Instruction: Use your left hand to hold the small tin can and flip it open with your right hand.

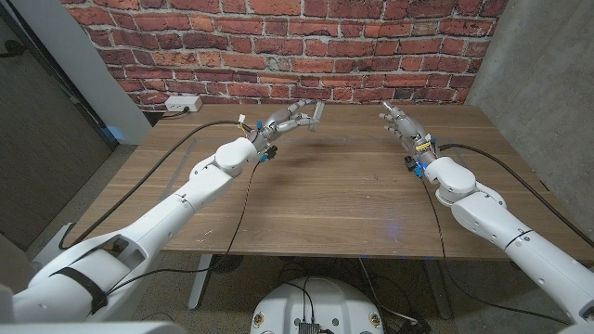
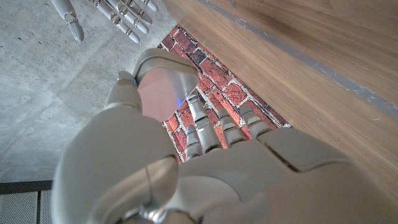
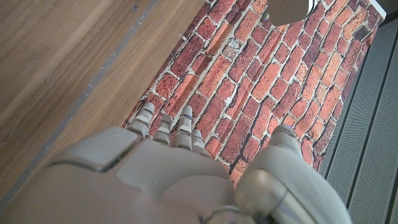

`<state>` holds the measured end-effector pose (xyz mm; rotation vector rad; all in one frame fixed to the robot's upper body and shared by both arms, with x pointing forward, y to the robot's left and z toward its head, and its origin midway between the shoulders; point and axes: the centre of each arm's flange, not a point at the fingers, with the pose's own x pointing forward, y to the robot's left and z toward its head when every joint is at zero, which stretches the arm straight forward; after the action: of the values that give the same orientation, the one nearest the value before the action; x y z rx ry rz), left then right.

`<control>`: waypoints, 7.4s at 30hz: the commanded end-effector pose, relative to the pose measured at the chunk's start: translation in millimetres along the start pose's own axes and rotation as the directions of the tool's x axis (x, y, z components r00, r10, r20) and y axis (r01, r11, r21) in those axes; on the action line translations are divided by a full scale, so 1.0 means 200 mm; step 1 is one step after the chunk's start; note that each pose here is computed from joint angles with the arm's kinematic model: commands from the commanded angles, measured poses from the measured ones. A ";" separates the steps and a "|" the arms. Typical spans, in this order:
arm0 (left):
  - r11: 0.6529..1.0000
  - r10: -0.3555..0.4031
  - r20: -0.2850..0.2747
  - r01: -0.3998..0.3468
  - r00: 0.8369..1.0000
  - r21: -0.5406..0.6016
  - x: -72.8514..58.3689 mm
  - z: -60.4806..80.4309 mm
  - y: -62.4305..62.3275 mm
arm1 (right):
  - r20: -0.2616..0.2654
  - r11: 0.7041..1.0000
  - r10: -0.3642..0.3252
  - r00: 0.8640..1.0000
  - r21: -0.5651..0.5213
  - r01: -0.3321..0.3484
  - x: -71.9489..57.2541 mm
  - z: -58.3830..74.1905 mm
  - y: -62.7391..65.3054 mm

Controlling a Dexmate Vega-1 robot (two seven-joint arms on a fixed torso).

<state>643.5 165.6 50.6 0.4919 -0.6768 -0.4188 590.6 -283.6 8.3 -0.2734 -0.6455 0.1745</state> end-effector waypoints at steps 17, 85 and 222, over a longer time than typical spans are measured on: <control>0.980 -0.055 0.048 0.063 0.997 -0.189 0.00 -0.08 -0.01 | 0.015 0.999 0.038 0.999 -0.002 -0.038 0.01 0.10 0.08; 0.970 -0.086 0.138 0.115 0.987 -0.216 -0.03 -0.02 -0.12 | -0.041 0.981 0.170 0.985 -0.086 -0.173 -0.03 0.30 0.29; 0.962 -0.186 0.181 0.216 0.966 -0.165 0.03 0.04 -0.23 | -0.021 0.981 0.175 0.984 -0.085 -0.176 0.00 0.35 0.48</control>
<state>633.6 124.8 32.6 0.3646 -0.7356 -0.7119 541.7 -176.8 32.4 -0.3944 -0.6008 0.3010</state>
